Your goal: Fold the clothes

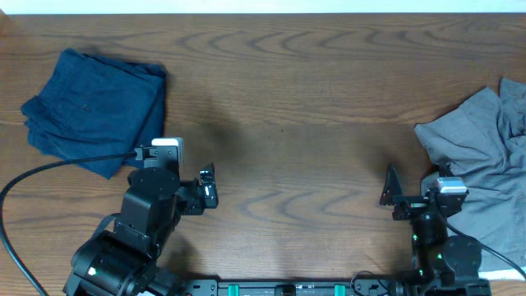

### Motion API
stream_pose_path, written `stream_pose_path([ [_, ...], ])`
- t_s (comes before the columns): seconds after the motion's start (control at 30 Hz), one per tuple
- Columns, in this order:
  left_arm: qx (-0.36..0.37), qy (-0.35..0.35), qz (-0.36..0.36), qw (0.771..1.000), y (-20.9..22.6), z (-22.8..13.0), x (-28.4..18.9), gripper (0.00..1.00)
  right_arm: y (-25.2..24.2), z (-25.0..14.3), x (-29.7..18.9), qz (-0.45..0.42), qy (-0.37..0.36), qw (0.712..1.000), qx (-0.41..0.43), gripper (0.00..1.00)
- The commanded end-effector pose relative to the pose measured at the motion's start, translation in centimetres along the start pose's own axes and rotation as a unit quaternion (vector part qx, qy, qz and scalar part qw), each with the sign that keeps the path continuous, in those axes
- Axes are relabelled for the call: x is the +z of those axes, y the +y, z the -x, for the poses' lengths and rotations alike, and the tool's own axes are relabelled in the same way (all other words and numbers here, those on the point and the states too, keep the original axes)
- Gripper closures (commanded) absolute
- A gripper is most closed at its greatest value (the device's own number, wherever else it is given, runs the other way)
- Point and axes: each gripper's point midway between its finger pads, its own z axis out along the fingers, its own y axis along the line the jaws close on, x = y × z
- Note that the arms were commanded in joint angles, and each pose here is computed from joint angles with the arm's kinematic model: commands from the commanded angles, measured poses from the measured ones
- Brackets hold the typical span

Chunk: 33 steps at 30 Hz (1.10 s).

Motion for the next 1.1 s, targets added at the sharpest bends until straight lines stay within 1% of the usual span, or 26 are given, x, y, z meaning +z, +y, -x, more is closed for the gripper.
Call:
stream_pose_path([
  [0.0, 0.002, 0.002, 0.005, 1.0, 0.2, -0.3, 0.2, 0.02, -0.2, -3.7, 0.7, 0.003, 0.038, 0.999, -0.036, 0.01],
  [0.03, 0.002, 0.002, 0.005, 1.0, 0.2, -0.3, 0.2, 0.02, -0.1, -4.8, 0.9, 0.008, 0.05, 0.998, -0.031, 0.01],
  [0.07, 0.002, 0.002, 0.006, 1.0, 0.2, -0.3, 0.2, 0.02, -0.1, -4.9, 0.9, 0.009, 0.048, 0.998, -0.025, 0.01],
  [0.13, 0.002, 0.002, 0.005, 1.0, 0.2, -0.3, 0.2, 0.02, -0.1, -4.5, 0.9, 0.006, 0.041, 0.999, -0.026, 0.01],
  [0.2, 0.002, 0.002, 0.005, 1.0, 0.2, -0.3, 0.2, 0.02, -0.2, -4.9, 0.9, 0.006, 0.05, 0.998, -0.025, 0.01],
  [0.97, 0.002, 0.002, 0.005, 1.0, 0.2, -0.3, 0.2, 0.02, -0.1, -4.8, 1.0, 0.006, 0.05, 0.998, -0.026, 0.01],
  [1.07, 0.002, 0.002, 0.005, 1.0, 0.2, -0.3, 0.2, 0.02, -0.1, -5.5, 1.0, 0.007, 0.065, 0.998, -0.025, 0.01],
])
